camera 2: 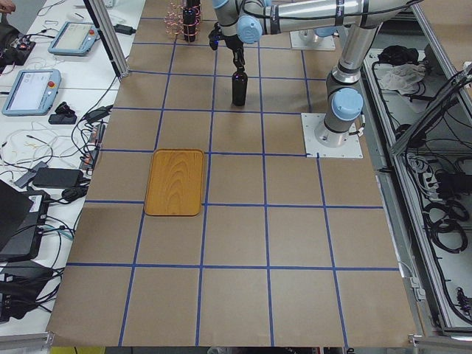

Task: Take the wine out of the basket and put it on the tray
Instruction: 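Lift the bottle with the left gripper and carry it over the wooden tray, then lower the bottle upright onto the tray and open the left gripper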

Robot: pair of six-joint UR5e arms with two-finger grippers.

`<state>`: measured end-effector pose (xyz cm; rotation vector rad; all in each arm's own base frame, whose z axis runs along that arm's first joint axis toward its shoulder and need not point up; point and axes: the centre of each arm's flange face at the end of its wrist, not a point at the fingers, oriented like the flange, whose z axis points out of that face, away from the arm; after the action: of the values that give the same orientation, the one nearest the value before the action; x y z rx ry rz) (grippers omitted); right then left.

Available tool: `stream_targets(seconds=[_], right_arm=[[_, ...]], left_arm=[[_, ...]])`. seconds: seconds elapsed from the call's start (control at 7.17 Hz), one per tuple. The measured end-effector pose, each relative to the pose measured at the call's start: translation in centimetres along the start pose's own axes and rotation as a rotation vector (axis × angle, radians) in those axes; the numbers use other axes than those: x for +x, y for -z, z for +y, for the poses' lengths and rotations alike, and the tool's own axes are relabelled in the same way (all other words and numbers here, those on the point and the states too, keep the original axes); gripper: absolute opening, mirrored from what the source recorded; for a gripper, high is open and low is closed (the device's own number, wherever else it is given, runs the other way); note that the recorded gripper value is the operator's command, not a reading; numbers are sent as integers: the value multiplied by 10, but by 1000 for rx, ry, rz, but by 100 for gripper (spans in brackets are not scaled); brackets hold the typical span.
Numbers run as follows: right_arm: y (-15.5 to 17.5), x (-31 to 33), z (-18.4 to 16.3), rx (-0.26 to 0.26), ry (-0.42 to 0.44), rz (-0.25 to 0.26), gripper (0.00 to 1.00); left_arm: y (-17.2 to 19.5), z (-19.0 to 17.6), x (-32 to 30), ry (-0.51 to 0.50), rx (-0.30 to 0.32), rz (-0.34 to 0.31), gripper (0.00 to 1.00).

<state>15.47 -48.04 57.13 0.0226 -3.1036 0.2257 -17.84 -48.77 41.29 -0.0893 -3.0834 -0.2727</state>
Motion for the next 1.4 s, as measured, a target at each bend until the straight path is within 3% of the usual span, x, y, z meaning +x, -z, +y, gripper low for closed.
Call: stream_targets(seconds=[0.42, 0.7, 1.12, 1.4], right_arm=[[0, 0, 0, 0, 1, 0, 100], [0, 0, 0, 0, 0, -1, 100], [0, 0, 1, -2, 1, -1, 100], [0, 0, 1, -4, 1, 0, 100]], left_arm=[[48, -52, -68, -31, 68, -8, 0], [74, -83, -153, -55, 87, -61, 0], [84, -103, -279, -75, 81, -94, 0], [80, -110, -330, -112, 67, -125, 0]])
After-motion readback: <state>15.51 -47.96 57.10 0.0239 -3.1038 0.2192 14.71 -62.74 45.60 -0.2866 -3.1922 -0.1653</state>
